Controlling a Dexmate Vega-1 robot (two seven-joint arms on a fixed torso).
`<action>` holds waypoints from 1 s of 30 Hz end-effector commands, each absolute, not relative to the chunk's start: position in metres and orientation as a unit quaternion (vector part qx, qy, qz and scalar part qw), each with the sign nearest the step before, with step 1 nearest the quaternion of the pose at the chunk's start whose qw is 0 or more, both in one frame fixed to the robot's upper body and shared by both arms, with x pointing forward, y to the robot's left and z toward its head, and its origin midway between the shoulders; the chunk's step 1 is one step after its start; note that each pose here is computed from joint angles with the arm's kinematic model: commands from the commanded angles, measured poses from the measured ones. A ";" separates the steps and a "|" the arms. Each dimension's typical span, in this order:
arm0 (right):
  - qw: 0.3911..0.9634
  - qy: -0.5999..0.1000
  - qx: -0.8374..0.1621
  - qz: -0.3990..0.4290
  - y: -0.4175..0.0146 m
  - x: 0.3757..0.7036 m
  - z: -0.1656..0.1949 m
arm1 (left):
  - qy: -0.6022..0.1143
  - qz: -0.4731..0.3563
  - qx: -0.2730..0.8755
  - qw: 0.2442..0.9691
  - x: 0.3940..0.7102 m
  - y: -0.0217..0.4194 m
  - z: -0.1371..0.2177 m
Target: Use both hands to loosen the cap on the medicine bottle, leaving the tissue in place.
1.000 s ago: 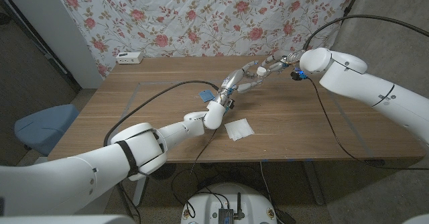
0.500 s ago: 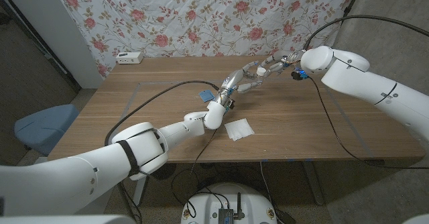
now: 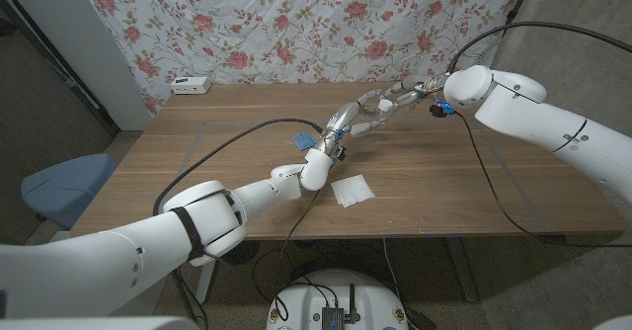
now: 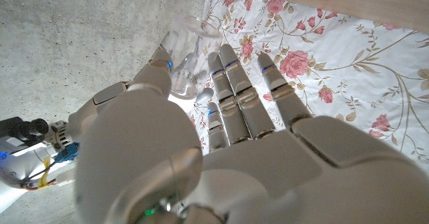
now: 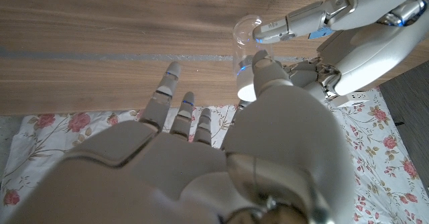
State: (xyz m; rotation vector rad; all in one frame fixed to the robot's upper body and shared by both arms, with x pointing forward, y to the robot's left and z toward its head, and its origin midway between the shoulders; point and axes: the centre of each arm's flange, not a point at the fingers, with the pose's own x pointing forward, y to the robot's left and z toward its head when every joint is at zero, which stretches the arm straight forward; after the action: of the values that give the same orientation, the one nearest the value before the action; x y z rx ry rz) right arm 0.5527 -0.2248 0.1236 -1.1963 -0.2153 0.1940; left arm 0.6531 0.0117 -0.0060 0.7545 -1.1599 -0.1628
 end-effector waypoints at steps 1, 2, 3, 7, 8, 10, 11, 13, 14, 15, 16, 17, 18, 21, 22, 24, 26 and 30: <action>0.818 -0.095 -0.559 0.095 -0.226 0.552 0.124 | -0.533 -0.072 0.348 0.768 0.653 0.013 -0.007; 0.818 -0.094 -0.559 0.097 -0.226 0.552 0.124 | -0.533 -0.072 0.348 0.768 0.653 0.013 -0.007; 0.817 -0.093 -0.560 0.098 -0.226 0.551 0.125 | -0.533 -0.072 0.349 0.767 0.653 0.013 -0.007; 0.817 -0.091 -0.561 0.099 -0.226 0.551 0.125 | -0.533 -0.072 0.349 0.768 0.653 0.013 -0.007; 0.817 -0.091 -0.560 0.099 -0.226 0.551 0.125 | -0.532 -0.072 0.349 0.768 0.653 0.013 -0.008; 0.817 -0.092 -0.560 0.100 -0.227 0.551 0.125 | -0.532 -0.073 0.349 0.768 0.653 0.013 -0.008; 0.817 -0.092 -0.560 0.099 -0.227 0.551 0.126 | -0.532 -0.073 0.349 0.768 0.653 0.013 -0.008; 0.817 -0.092 -0.561 0.100 -0.227 0.550 0.126 | -0.532 -0.073 0.349 0.768 0.653 0.012 -0.008; 0.817 -0.092 -0.560 0.100 -0.227 0.550 0.126 | -0.532 -0.073 0.349 0.768 0.653 0.012 -0.008; 0.817 -0.093 -0.560 0.100 -0.227 0.550 0.126 | -0.532 -0.073 0.349 0.768 0.653 0.012 -0.008; 0.817 -0.093 -0.560 0.100 -0.227 0.550 0.126 | -0.532 -0.073 0.350 0.768 0.653 0.012 -0.008; 0.817 -0.093 -0.561 0.099 -0.227 0.550 0.126 | -0.532 -0.073 0.350 0.768 0.653 0.012 -0.008; 0.817 -0.094 -0.560 0.099 -0.227 0.550 0.126 | -0.532 -0.073 0.350 0.768 0.653 0.012 -0.008; 0.817 -0.097 -0.560 0.095 -0.226 0.550 0.126 | -0.531 -0.073 0.350 0.768 0.653 0.012 -0.007; 0.817 -0.097 -0.560 0.094 -0.226 0.550 0.126 | -0.532 -0.073 0.350 0.768 0.653 0.012 -0.007; 0.817 -0.097 -0.562 0.088 -0.225 0.550 0.126 | -0.532 -0.073 0.350 0.768 0.654 0.012 -0.007; 0.817 -0.098 -0.562 0.086 -0.225 0.550 0.126 | -0.531 -0.073 0.350 0.768 0.654 0.012 -0.007; 0.818 -0.100 -0.560 0.081 -0.225 0.551 0.126 | -0.531 -0.075 0.351 0.768 0.654 0.011 -0.006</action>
State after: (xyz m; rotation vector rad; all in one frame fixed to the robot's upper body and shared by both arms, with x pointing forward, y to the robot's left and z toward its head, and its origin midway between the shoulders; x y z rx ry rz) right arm 0.5503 -0.2254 0.1254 -1.1946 -0.2025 0.2069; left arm 0.6531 0.0123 -0.0077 0.7585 -1.1541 -0.1582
